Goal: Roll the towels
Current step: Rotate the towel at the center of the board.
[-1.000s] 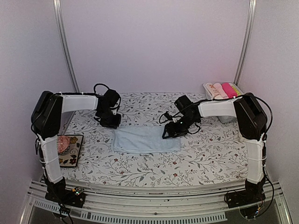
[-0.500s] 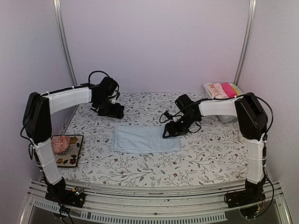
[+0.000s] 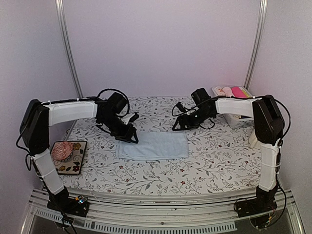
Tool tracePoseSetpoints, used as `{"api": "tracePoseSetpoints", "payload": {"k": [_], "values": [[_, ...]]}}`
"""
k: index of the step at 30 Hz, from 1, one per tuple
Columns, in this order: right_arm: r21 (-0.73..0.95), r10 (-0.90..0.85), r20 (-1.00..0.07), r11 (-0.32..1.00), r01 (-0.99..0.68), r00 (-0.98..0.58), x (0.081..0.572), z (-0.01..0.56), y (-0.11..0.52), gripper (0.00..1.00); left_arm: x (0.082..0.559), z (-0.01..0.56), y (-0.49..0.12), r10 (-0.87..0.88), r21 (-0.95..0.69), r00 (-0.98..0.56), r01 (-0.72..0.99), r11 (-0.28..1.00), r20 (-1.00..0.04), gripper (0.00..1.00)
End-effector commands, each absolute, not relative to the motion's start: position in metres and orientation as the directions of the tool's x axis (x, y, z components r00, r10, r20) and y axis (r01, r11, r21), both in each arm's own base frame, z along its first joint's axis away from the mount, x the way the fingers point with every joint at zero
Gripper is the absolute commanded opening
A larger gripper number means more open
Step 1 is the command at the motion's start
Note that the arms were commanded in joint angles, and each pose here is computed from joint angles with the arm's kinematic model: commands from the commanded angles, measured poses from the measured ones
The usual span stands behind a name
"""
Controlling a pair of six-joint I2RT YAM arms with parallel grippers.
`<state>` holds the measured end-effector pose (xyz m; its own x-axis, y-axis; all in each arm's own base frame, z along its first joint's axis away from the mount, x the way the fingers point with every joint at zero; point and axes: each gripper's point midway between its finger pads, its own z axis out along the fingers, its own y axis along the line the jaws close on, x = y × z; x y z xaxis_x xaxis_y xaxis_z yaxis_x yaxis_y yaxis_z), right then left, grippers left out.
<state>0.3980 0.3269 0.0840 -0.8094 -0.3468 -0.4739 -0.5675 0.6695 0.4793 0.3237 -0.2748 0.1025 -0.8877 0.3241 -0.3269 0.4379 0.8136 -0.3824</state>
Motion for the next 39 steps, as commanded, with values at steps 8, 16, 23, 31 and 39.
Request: {"api": "tracePoseSetpoints", "payload": {"k": [8,16,23,31,39], "values": [[0.568,-0.334,-0.466,0.597,-0.566,-0.819,0.398,0.076,0.345,0.74,0.275,0.045,-0.261,0.405,-0.413,-0.908,0.413,0.812,-0.112,0.34],[0.558,-0.342,-0.39,0.65,-0.515,-0.855,0.391,0.041,0.334,0.73,0.263,0.017,-0.238,0.38,-0.377,-0.924,0.365,0.851,-0.039,0.27],[0.519,-0.287,-0.324,0.743,-0.423,-0.902,0.402,0.013,0.313,0.72,0.246,-0.006,-0.215,0.339,-0.37,-0.94,0.302,0.879,0.037,0.18],[0.514,-0.273,-0.345,0.745,-0.424,-0.898,0.407,0.028,0.311,0.73,0.252,-0.003,-0.211,0.318,-0.368,-0.948,0.291,0.883,0.013,0.14],[0.491,-0.272,-0.333,0.767,-0.413,-0.903,0.405,0.031,0.303,0.73,0.296,-0.018,-0.208,0.289,-0.25,-0.957,0.29,0.924,-0.042,0.18]]}}
